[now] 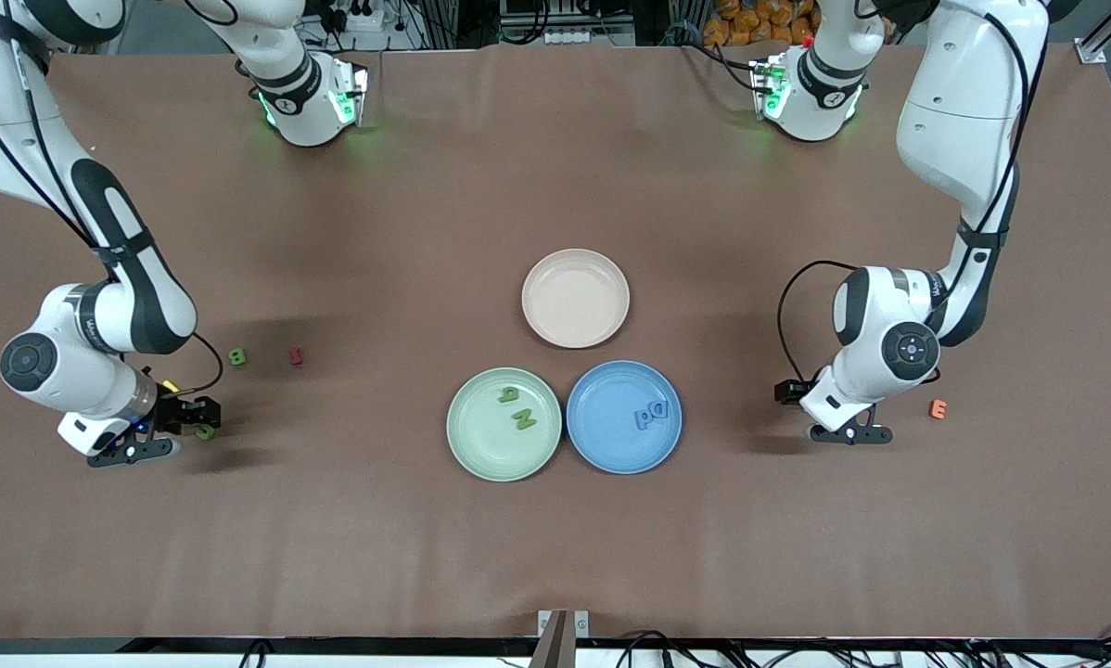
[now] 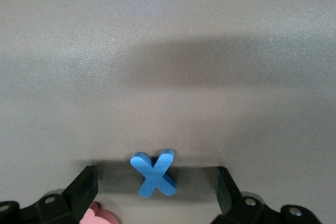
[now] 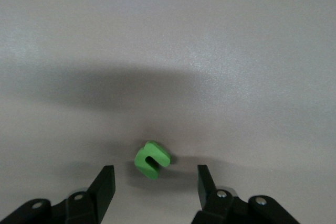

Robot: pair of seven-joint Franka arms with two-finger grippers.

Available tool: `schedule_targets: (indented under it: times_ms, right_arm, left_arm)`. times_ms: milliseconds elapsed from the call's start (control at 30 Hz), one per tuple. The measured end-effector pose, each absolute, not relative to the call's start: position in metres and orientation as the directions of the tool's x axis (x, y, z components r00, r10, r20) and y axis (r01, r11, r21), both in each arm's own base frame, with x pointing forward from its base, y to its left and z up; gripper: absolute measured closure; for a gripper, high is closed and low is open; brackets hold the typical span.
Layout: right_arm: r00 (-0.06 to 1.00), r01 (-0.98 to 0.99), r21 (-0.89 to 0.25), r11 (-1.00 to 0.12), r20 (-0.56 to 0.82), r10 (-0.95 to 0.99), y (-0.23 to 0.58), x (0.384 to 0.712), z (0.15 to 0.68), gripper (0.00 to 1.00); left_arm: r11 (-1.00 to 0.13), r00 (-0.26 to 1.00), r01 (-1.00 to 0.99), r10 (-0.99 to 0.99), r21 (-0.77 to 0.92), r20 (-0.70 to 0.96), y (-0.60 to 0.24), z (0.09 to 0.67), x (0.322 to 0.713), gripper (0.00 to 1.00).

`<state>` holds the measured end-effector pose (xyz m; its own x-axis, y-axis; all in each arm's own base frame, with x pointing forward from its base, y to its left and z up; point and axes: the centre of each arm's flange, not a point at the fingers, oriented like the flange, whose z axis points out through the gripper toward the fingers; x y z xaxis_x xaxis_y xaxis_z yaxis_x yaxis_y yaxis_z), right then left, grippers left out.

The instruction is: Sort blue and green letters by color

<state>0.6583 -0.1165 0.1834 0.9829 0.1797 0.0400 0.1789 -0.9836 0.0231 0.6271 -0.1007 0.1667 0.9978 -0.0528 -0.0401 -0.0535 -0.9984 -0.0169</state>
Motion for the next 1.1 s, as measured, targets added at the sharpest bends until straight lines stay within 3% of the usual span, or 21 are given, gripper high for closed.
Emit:
schedule_targets:
  times_ms: [67, 100, 234, 300, 701, 734, 867, 1101]
  right_arm:
    - [0.983, 0.178, 0.023, -0.984, 0.046, 0.179, -0.117, 0.659, 0.182, 0.3]
    - [0.983, 0.178, 0.023, -0.984, 0.049, 0.179, -0.117, 0.66, 0.181, 0.3]
    - [0.982, 0.178, 0.021, -0.984, 0.052, 0.179, -0.117, 0.66, 0.178, 0.31]
    - [0.982, 0.178, 0.02, -0.984, 0.053, 0.179, -0.116, 0.66, 0.177, 0.32]
    - [0.981, 0.182, 0.018, -0.983, 0.06, 0.183, -0.115, 0.662, 0.173, 0.46]
    - [0.981, 0.182, 0.018, -0.983, 0.061, 0.183, -0.114, 0.662, 0.174, 0.48]
    - [0.98, 0.185, 0.018, -0.983, 0.065, 0.186, -0.112, 0.664, 0.176, 0.7]
    - [0.98, 0.184, 0.019, -0.983, 0.067, 0.185, -0.113, 0.665, 0.176, 0.7]
  left_arm:
    - [-0.999, 0.998, -0.052, -0.052, -0.013, -0.038, -0.102, 0.168, 0.627, 0.08]
    - [-0.999, 0.998, -0.053, -0.053, -0.012, -0.036, -0.103, 0.169, 0.627, 0.18]
    - [-0.999, 0.998, -0.053, -0.053, -0.011, -0.029, -0.103, 0.174, 0.628, 0.38]
    - [-0.999, 0.998, -0.053, -0.053, -0.01, -0.028, -0.104, 0.176, 0.628, 0.44]
    - [-0.999, 0.998, -0.053, -0.053, -0.005, -0.026, -0.105, 0.177, 0.628, 0.54]
    - [-0.999, 0.998, -0.054, -0.053, -0.004, -0.025, -0.106, 0.178, 0.628, 0.61]
    - [-0.999, 0.998, -0.054, -0.054, -0.003, -0.025, -0.107, 0.178, 0.628, 0.64]
    - [-0.998, 0.998, -0.055, -0.055, -0.003, -0.025, -0.107, 0.178, 0.628, 0.7]
